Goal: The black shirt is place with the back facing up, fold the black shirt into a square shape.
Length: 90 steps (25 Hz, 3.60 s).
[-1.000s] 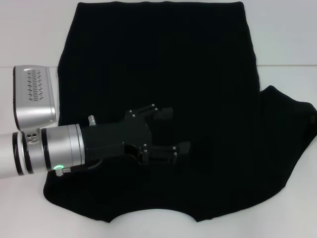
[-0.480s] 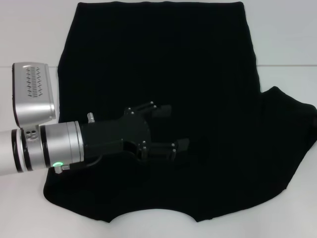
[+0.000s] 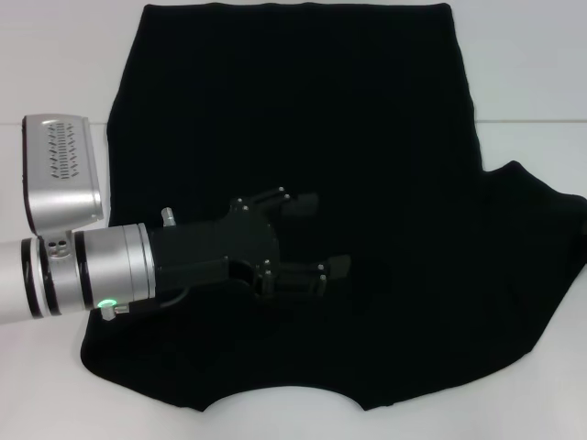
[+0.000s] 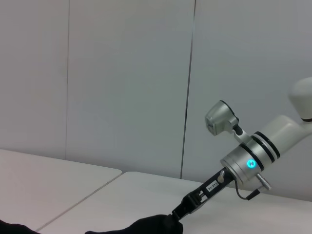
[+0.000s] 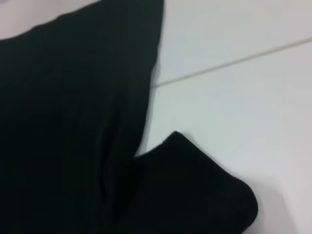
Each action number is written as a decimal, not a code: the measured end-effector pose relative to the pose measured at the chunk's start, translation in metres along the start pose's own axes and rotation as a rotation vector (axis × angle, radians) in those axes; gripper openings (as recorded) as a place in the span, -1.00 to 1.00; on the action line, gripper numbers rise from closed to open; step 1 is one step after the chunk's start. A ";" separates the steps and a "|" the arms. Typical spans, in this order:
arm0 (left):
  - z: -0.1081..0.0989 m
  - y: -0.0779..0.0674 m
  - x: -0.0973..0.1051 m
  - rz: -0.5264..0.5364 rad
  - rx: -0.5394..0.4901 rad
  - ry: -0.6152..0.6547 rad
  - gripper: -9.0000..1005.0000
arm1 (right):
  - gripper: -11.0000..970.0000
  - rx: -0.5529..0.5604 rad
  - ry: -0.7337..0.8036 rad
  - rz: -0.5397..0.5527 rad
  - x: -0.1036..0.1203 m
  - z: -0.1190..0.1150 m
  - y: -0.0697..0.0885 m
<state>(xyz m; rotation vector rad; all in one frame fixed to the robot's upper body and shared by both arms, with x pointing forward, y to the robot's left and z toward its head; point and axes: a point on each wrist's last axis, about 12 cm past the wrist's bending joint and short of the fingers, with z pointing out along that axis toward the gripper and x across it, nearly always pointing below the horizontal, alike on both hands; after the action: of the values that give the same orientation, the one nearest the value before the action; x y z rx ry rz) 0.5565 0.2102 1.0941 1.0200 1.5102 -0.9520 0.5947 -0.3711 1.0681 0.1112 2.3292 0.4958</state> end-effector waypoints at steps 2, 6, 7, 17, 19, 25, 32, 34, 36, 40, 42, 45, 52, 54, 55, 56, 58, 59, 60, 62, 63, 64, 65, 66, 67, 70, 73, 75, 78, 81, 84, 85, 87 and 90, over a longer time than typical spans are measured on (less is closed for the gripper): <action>0.000 0.000 0.000 0.001 0.001 0.000 0.88 | -0.96 -0.008 -0.009 -0.001 -0.001 0.000 0.001; 0.001 0.000 -0.001 0.002 0.002 -0.001 0.88 | -0.96 -0.029 -0.012 -0.010 -0.005 0.002 0.007; 0.001 0.000 -0.001 0.002 0.002 -0.001 0.88 | -0.96 -0.039 -0.013 -0.014 -0.007 0.003 0.010; 0.001 0.001 -0.001 0.002 0.000 0.000 0.88 | -0.96 -0.279 0.072 -0.249 -0.028 0.036 0.095; 0.000 0.001 -0.001 0.001 -0.003 -0.002 0.88 | -0.96 -0.297 0.136 -0.307 -0.028 0.043 0.114; -0.001 0.002 -0.001 0.000 -0.015 -0.004 0.88 | -0.96 -0.284 0.222 -0.360 -0.030 0.051 0.134; -0.001 0.004 0.000 0.001 -0.028 0.003 0.88 | -0.94 -0.296 0.216 -0.375 -0.032 0.051 0.139; -0.002 0.005 0.000 0.001 -0.031 0.005 0.88 | -0.94 -0.308 0.205 -0.376 -0.035 0.049 0.141; -0.002 0.006 -0.001 -0.003 -0.036 0.006 0.88 | -0.93 -0.325 0.195 -0.379 -0.037 0.047 0.144; -0.002 0.007 -0.002 -0.010 -0.038 0.007 0.88 | -0.49 -0.363 0.188 -0.379 -0.040 0.043 0.147; -0.003 0.008 -0.002 -0.025 -0.044 0.004 0.88 | -0.30 -0.377 0.179 -0.375 -0.041 0.041 0.146; -0.010 0.012 -0.003 -0.071 -0.077 -0.012 0.88 | -0.03 -0.408 0.143 -0.393 -0.040 0.039 0.145; -0.052 0.013 0.007 -0.204 -0.153 -0.010 0.88 | 0.54 -0.515 0.024 -0.470 -0.029 0.040 0.154; -0.069 0.010 0.012 -0.199 -0.198 0.009 0.88 | 0.69 -0.546 -0.018 -0.500 -0.025 0.041 0.160; -0.077 0.008 0.015 -0.194 -0.220 0.025 0.88 | 0.76 -0.553 -0.032 -0.508 -0.024 0.042 0.162; -0.083 0.007 0.016 -0.188 -0.239 0.036 0.88 | 0.83 -0.558 -0.040 -0.511 -0.024 0.043 0.164; -0.096 0.004 0.020 -0.182 -0.271 0.068 0.88 | 0.83 -0.562 -0.057 -0.510 -0.025 0.046 0.168; -0.102 0.001 0.023 -0.183 -0.282 0.083 0.88 | 0.83 -0.559 -0.062 -0.510 -0.026 0.048 0.170; -0.108 -0.001 0.025 -0.183 -0.288 0.093 0.88 | 0.83 -0.558 -0.065 -0.510 -0.027 0.049 0.172; -0.117 -0.006 0.029 -0.192 -0.292 0.114 0.88 | 0.83 -0.555 -0.069 -0.516 -0.028 0.052 0.176; -0.123 -0.008 0.031 -0.199 -0.296 0.126 0.87 | 0.83 -0.561 -0.067 -0.522 -0.028 0.053 0.179; -0.127 -0.009 0.033 -0.205 -0.302 0.135 0.87 | 0.83 -0.563 -0.068 -0.527 -0.028 0.054 0.181; -0.132 -0.011 0.036 -0.212 -0.312 0.154 0.86 | 0.83 -0.567 -0.069 -0.527 -0.027 0.056 0.184; -0.137 -0.013 0.038 -0.216 -0.320 0.176 0.86 | 0.83 -0.568 -0.072 -0.525 -0.027 0.057 0.185; -0.141 -0.014 0.040 -0.218 -0.329 0.197 0.85 | 0.83 -0.570 -0.075 -0.519 -0.028 0.058 0.187; -0.152 -0.015 0.045 -0.224 -0.356 0.257 0.83 | 0.83 -0.579 -0.086 -0.512 -0.030 0.059 0.191; -0.158 -0.016 0.049 -0.224 -0.379 0.313 0.82 | 0.83 -0.595 -0.087 -0.514 -0.030 0.058 0.194; -0.159 -0.016 0.052 -0.229 -0.386 0.348 0.81 | 0.83 -0.608 -0.077 -0.524 -0.029 0.058 0.197; -0.158 -0.016 0.057 -0.235 -0.392 0.390 0.80 | 0.83 -0.651 -0.038 -0.559 -0.023 0.057 0.203; -0.156 -0.014 0.059 -0.232 -0.396 0.407 0.79 | 0.83 -0.712 -0.004 -0.588 -0.018 0.053 0.209; -0.145 -0.011 0.063 -0.213 -0.396 0.444 0.79 | 0.83 -0.734 -0.004 -0.590 -0.019 0.051 0.211; -0.145 -0.011 0.063 -0.213 -0.396 0.444 0.79 | 0.82 -0.734 -0.009 -0.584 -0.019 0.050 0.210; -0.141 -0.010 0.064 -0.202 -0.399 0.457 0.79 | 0.82 -0.734 -0.018 -0.571 -0.019 0.050 0.209; -0.136 -0.008 0.066 -0.184 -0.401 0.463 0.76 | 0.82 -0.729 -0.027 -0.558 -0.021 0.050 0.208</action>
<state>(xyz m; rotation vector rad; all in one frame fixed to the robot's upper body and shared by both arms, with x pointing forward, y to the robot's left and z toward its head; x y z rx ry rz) 0.4997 0.3432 1.0501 0.8492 2.1073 -0.5129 0.6307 -0.1678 1.1287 -0.8390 1.8945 0.9876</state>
